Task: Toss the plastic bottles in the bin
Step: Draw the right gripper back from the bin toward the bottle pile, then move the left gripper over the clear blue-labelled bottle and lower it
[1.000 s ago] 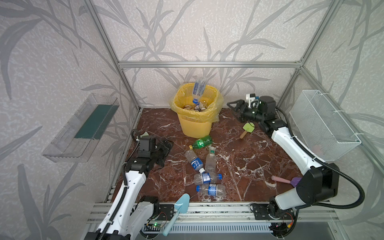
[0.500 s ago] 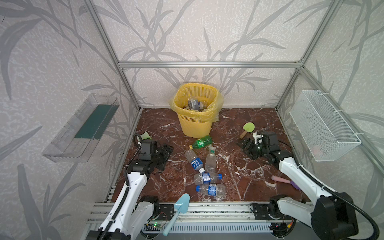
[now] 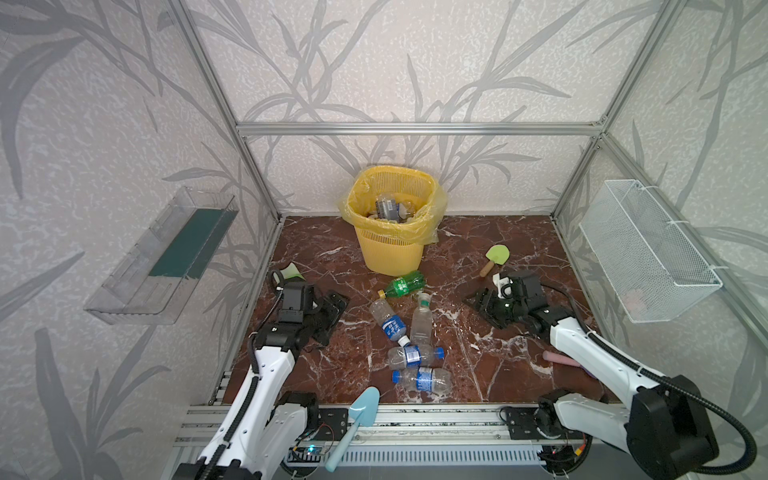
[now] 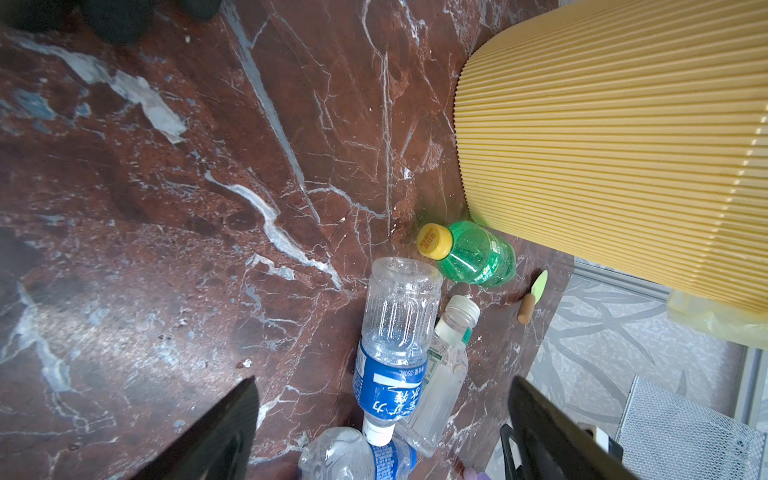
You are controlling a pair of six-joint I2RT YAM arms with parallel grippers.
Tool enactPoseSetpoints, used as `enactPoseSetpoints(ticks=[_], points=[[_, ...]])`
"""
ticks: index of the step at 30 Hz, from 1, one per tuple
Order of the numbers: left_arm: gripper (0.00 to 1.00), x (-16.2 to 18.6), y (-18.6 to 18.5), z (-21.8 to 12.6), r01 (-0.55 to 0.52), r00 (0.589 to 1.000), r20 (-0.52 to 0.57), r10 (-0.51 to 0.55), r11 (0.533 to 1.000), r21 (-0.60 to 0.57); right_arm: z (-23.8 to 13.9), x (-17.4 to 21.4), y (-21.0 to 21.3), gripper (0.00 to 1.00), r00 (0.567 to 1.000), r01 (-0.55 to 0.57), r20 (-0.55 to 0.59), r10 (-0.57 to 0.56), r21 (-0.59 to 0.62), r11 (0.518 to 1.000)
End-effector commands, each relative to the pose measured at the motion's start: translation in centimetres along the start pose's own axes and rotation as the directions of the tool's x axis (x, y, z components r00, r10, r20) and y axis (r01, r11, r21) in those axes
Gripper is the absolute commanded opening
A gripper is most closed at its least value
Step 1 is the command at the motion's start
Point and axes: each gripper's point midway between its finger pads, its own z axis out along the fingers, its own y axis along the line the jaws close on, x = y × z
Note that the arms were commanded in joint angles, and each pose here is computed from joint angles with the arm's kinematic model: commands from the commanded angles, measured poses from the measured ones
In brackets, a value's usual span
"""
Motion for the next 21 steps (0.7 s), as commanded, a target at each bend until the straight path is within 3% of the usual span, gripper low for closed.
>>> enactPoseSetpoints(ticks=[1,21], points=[[0.93,0.7,0.4,0.2,-0.003,1.0,-0.024,0.004,1.0,0.008,0.4,0.2,-0.2,0.75,1.0,0.011,0.006,-0.011,0.0,1.0],[0.93,6.8,-2.2,4.9,-0.117,0.986,-0.12,0.116,0.993,-0.004,0.1,0.9,-1.1,0.75,1.0,0.016,0.018,-0.016,0.002,1.0]])
